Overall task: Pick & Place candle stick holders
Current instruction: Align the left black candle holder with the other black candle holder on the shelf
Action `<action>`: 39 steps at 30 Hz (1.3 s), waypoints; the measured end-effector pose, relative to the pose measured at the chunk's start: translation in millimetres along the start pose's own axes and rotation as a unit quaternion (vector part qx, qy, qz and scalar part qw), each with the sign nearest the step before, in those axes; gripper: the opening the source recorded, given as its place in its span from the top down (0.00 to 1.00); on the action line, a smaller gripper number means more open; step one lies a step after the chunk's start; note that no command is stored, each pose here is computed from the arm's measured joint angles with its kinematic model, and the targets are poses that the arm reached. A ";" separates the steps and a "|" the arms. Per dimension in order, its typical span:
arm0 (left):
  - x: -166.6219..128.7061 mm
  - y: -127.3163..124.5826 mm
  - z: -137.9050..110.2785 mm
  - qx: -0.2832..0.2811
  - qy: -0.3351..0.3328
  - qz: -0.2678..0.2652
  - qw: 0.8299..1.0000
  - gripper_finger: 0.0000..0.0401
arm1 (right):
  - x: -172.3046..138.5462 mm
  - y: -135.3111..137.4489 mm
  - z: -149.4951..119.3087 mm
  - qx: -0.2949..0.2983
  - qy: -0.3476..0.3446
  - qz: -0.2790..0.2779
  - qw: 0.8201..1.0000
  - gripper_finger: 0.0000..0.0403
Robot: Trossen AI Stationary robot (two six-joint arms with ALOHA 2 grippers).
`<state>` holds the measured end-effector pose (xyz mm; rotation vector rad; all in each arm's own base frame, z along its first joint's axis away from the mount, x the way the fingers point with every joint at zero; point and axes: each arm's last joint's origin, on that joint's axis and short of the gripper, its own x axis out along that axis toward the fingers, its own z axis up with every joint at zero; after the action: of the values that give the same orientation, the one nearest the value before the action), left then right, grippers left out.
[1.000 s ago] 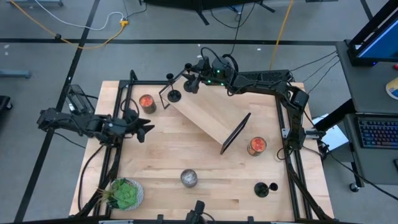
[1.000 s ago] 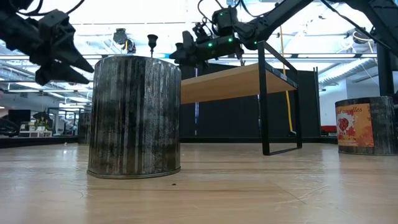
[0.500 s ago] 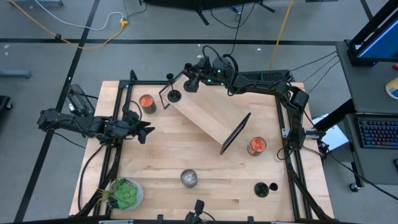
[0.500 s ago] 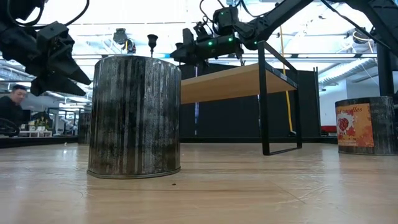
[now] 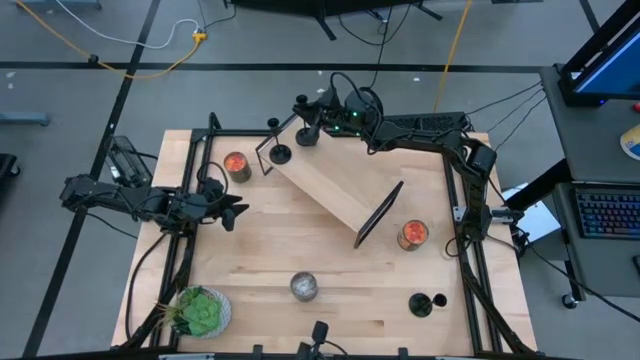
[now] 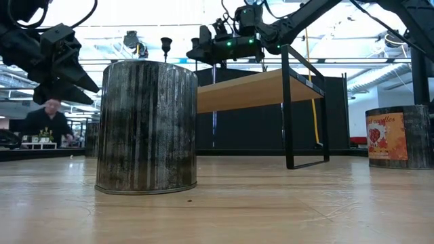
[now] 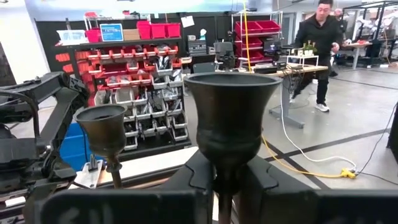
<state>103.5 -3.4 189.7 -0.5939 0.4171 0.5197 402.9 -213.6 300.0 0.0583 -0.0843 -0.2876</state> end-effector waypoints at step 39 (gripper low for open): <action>-0.1 -3.5 3.2 -0.001 -0.014 -0.018 1.000 0.48 | 6.0 -14.7 -10.4 -0.005 -0.049 -0.044 0.998 0.92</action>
<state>106.1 -3.9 193.6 -0.5934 0.3789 0.4942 405.4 -228.9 289.1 0.0370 -0.1786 -0.3790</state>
